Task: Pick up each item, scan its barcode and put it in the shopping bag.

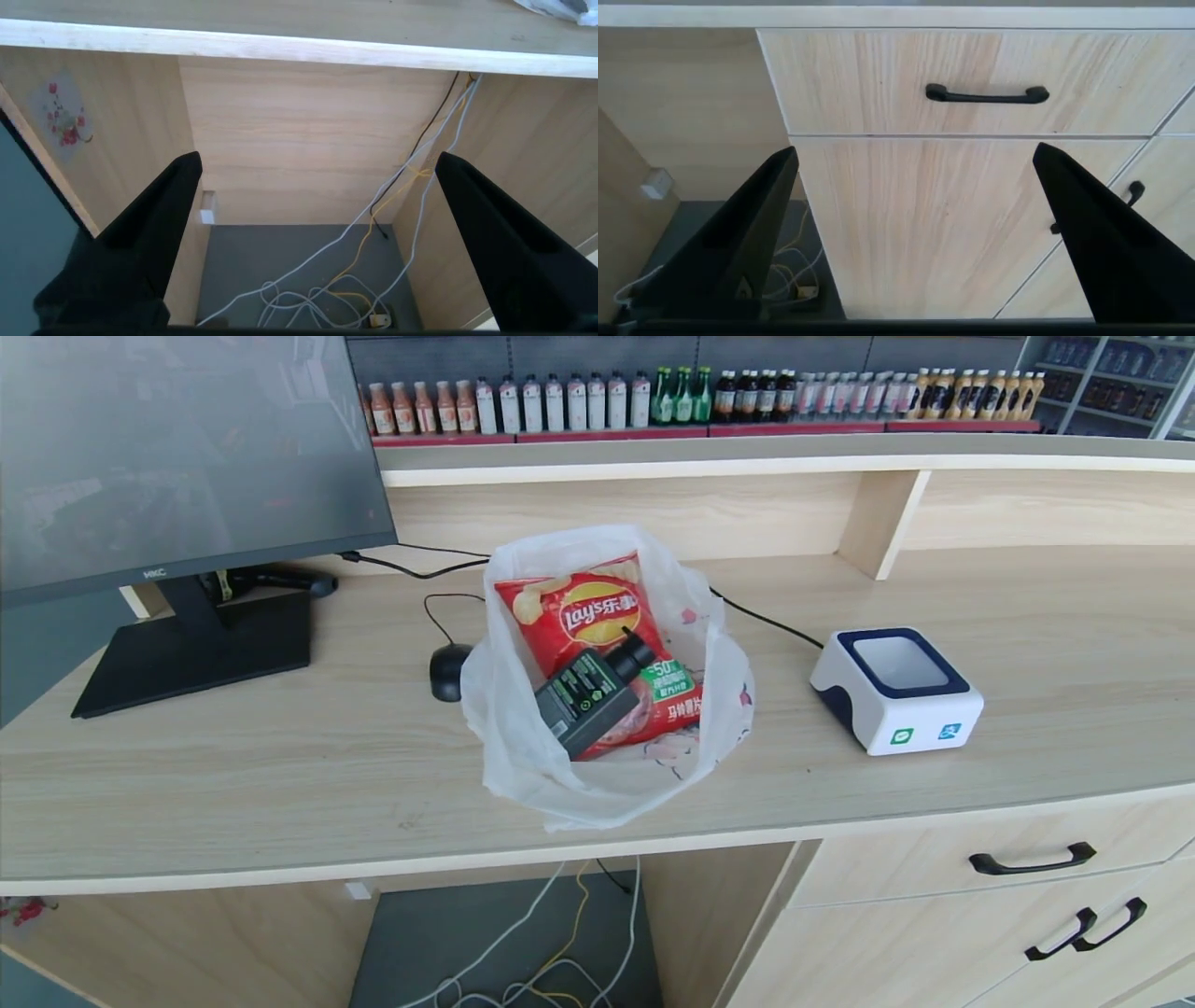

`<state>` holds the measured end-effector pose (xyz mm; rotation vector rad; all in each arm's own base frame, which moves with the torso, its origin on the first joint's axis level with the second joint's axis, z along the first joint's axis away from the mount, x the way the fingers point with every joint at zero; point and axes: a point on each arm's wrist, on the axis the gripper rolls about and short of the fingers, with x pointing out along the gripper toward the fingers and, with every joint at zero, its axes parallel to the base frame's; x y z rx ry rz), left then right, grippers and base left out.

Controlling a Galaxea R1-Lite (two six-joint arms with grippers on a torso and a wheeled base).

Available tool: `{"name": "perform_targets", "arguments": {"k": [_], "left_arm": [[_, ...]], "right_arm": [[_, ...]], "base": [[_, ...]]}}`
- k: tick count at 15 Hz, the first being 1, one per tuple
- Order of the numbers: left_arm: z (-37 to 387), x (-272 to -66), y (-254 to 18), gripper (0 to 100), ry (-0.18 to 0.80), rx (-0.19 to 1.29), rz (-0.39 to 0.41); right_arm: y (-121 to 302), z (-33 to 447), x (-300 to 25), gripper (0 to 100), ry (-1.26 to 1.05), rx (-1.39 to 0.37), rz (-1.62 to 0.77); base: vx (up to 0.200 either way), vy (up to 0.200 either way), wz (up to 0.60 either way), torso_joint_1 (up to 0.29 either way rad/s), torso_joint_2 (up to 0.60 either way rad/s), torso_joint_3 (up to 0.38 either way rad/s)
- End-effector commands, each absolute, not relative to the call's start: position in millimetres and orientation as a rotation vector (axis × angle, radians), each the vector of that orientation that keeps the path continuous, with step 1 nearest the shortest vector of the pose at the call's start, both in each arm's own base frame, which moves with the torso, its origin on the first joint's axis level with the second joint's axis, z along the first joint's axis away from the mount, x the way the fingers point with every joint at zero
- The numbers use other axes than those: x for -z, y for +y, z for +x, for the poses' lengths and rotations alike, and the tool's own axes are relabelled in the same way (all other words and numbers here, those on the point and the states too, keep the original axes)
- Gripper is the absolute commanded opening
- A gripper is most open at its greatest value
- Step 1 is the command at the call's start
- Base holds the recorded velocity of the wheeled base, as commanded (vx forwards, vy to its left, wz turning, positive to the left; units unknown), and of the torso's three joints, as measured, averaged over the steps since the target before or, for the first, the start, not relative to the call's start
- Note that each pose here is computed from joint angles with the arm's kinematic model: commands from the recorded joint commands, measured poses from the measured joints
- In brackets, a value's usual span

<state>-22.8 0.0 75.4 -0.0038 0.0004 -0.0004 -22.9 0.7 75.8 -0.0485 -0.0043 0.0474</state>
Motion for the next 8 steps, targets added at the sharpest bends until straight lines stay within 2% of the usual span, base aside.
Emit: {"name": "perform_targets", "arguments": {"k": [1, 8], "left_arm": [[-22.8, -75.5, 0.0, 100, 0.000, 0.002, -0.005], [-22.8, -75.5, 0.0, 100, 0.000, 0.000, -0.008]], "right_arm": [[0.7, -22.8, -75.8, 100, -0.004, -0.047, -0.051], [0.7, -22.8, -75.8, 100, -0.004, -0.047, -0.046]], "base": [[0.000, -0.200, 0.00, -0.002, 0.00, 0.002], [0.000, -0.200, 0.00, 0.001, 0.00, 0.003]]}}
